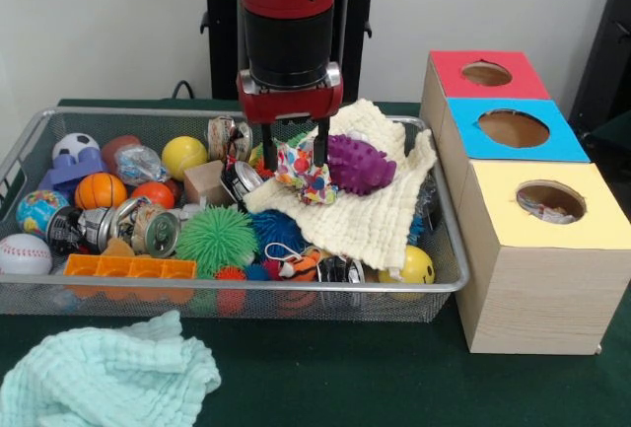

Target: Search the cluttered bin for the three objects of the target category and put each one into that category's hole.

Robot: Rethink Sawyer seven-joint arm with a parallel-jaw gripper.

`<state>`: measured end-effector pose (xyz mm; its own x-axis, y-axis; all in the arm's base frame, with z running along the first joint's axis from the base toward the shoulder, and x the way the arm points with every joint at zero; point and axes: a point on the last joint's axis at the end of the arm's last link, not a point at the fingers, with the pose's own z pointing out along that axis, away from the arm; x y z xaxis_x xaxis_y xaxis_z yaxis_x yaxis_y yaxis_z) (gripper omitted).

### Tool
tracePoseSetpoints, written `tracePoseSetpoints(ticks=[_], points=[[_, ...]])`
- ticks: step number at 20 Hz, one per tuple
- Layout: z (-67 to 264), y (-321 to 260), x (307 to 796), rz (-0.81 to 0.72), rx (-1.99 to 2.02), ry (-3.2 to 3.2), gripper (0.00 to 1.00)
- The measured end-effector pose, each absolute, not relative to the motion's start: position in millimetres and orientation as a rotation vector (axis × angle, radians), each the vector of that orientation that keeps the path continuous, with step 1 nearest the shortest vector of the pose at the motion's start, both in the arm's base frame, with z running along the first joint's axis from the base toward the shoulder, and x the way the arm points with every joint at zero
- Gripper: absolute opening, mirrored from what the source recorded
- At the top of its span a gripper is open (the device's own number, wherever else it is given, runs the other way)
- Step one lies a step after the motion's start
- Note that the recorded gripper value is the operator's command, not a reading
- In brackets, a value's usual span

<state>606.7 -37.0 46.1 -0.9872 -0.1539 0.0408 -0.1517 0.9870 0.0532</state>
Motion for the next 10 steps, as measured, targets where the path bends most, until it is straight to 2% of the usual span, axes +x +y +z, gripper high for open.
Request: tracePoseSetpoints(ticks=[10], points=[[28.6, -59.8, 594.8, -0.104, 0.159, -3.075, 1.0]])
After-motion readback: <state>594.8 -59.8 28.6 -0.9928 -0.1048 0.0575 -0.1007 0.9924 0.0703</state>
